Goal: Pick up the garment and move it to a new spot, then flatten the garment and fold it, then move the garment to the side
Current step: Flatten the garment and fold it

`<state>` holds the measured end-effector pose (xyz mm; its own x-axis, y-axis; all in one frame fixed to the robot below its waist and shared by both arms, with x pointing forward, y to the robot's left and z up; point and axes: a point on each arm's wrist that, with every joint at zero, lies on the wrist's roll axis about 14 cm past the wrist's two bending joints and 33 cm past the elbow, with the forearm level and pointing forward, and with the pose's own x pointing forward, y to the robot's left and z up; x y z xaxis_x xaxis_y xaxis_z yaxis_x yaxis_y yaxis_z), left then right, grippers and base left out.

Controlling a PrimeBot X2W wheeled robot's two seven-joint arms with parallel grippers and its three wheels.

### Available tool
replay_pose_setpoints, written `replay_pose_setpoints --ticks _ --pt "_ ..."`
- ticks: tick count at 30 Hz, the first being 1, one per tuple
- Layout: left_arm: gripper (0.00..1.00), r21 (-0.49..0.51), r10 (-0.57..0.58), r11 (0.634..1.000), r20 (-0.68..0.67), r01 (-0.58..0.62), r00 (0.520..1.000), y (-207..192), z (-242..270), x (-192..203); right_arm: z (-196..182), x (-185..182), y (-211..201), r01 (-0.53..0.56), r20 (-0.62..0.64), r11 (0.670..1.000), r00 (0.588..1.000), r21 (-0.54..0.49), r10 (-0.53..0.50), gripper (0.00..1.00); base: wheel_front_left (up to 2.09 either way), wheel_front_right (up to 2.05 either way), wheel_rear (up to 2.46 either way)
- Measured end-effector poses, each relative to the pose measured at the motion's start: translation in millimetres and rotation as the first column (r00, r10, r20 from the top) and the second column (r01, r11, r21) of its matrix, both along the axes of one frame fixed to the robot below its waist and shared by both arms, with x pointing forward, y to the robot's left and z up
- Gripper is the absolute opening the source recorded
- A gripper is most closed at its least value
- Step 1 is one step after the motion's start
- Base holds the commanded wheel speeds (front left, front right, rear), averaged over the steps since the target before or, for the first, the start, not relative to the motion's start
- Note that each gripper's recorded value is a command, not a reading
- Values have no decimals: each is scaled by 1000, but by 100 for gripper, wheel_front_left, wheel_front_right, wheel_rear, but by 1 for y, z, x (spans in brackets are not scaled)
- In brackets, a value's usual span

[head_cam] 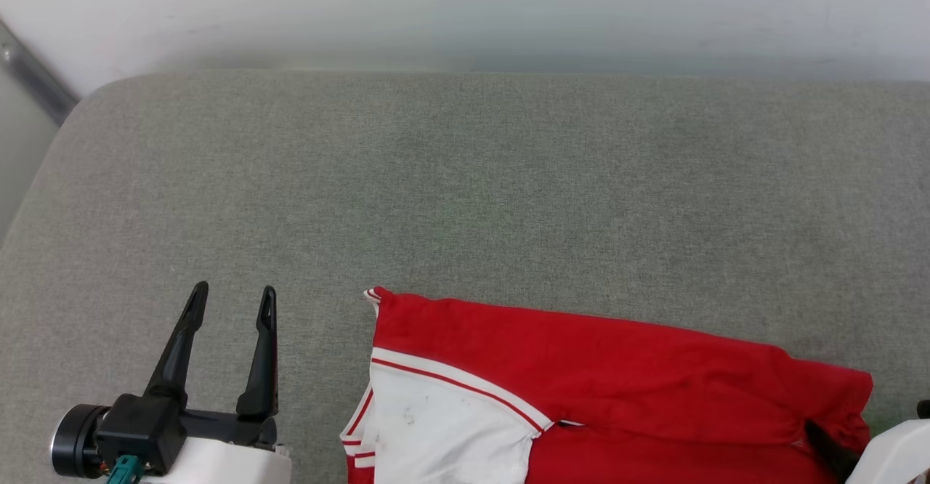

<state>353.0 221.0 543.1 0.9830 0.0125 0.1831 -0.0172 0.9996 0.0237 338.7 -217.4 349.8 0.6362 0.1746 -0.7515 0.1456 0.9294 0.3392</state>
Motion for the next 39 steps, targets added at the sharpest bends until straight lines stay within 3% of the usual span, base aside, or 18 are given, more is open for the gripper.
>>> replay_pose_setpoints --ticks 12,24,33,39 --pt "100 -5 -11 1000 19 11 1000 -4 5 -2 16 6 -16 43 109 999 993 -30 -40 0 0 0 0" --pt "100 -1 -45 999 24 45 999 -13 6 2 48 11 -102 199 202 962 966 -185 -161 0 0 0 0" --pt "100 -14 -66 998 21 66 998 -21 4 0 87 16 -74 118 288 977 956 -176 -64 0 0 0 0" --pt "100 -18 -77 997 36 78 996 -26 9 -1 111 9 -17 8 315 998 949 -65 13 0 0 0 0"
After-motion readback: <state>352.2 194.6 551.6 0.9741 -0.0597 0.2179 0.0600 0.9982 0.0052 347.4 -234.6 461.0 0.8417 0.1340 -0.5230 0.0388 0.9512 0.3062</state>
